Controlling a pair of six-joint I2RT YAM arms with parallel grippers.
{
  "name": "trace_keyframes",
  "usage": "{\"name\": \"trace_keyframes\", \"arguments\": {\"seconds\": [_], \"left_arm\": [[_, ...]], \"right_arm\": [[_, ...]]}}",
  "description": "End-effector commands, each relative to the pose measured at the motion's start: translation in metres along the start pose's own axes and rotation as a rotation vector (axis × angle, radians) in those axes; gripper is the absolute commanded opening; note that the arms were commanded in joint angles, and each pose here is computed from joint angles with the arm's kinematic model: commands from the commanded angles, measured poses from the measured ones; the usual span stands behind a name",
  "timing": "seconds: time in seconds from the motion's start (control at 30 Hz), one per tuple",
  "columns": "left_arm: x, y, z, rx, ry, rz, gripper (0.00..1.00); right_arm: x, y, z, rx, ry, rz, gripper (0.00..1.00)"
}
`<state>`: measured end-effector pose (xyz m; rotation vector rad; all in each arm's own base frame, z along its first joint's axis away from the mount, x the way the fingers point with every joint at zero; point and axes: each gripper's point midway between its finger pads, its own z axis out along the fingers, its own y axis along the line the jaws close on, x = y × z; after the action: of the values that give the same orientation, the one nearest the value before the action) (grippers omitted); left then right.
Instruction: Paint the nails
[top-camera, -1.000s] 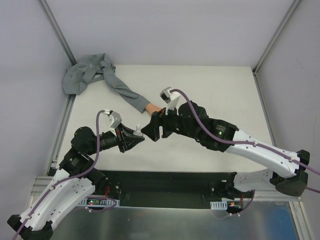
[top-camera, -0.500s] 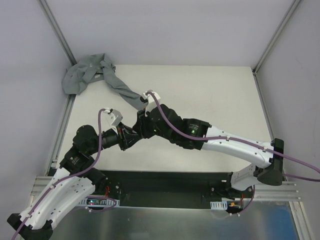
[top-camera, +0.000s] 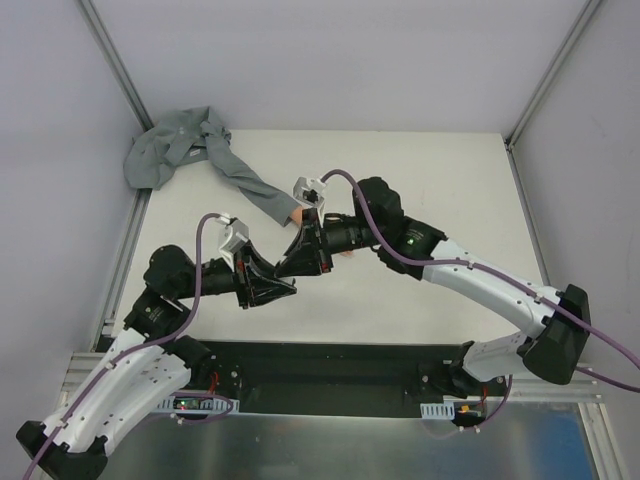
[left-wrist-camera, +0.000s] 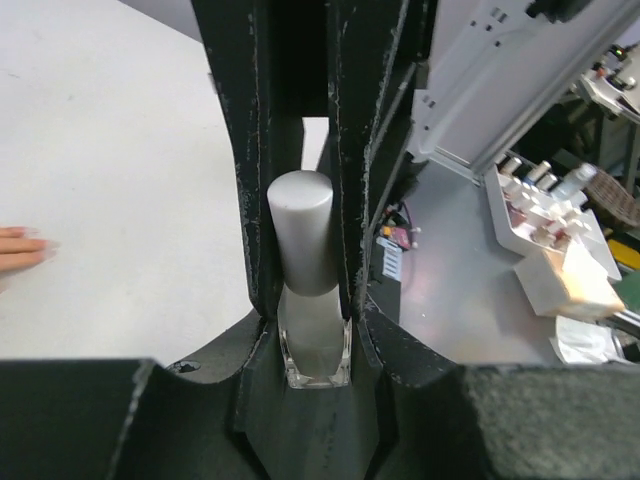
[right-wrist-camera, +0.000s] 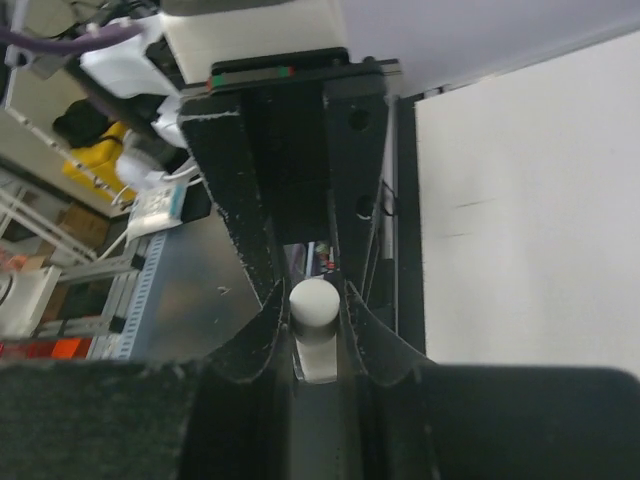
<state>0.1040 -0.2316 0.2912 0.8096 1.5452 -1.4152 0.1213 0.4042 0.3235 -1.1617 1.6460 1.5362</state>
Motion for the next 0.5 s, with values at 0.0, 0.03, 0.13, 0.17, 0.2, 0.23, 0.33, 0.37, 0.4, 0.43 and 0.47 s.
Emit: {"name": "trace_keyframes", "arguments": {"seconds": [0.0, 0.03, 0.13, 0.17, 0.2, 0.23, 0.33, 0.37, 0.4, 0.43, 0.47], "left_arm": [[-0.017, -0.051, -0.010, 0.228, -0.037, 0.191, 0.00], [-0.015, -0.046, -0.010, 0.196, -0.040, 0.185, 0.00], [-0.022, -0.032, -0.009, 0.102, -0.085, 0.205, 0.00], [-0.026, -0.024, -0.009, 0.053, -0.109, 0.216, 0.00], [-0.027, -0.018, -0.009, 0.024, -0.118, 0.223, 0.00], [-0.026, -0.013, -0.010, -0.006, -0.118, 0.229, 0.00], [-0.032, 0.009, -0.012, -0.132, -0.147, 0.248, 0.00], [-0.029, 0.016, -0.013, -0.168, -0.136, 0.236, 0.00], [-0.032, 0.023, -0.014, -0.209, -0.145, 0.240, 0.00], [-0.032, 0.028, -0.015, -0.232, -0.142, 0.244, 0.00], [-0.032, 0.031, -0.016, -0.248, -0.140, 0.241, 0.00]], "right_arm": [[-0.003, 0.033, -0.007, -0.246, 0.032, -0.078, 0.00], [-0.004, 0.027, -0.007, -0.207, 0.021, -0.072, 0.00], [-0.008, 0.017, -0.008, -0.114, -0.017, -0.041, 0.00], [-0.009, 0.011, -0.009, -0.065, -0.026, -0.014, 0.00], [-0.014, -0.006, -0.010, 0.052, -0.058, 0.001, 0.03], [-0.022, -0.010, -0.015, 0.110, -0.077, 0.010, 0.06], [-0.027, -0.032, -0.030, 0.311, -0.132, 0.122, 0.37], [-0.028, -0.028, -0.029, 0.305, -0.136, 0.123, 0.48], [-0.029, -0.026, -0.028, 0.331, -0.142, 0.110, 0.54], [-0.031, -0.026, -0.029, 0.368, -0.143, 0.098, 0.60], [-0.032, -0.024, -0.033, 0.409, -0.119, 0.090, 0.64]]}}
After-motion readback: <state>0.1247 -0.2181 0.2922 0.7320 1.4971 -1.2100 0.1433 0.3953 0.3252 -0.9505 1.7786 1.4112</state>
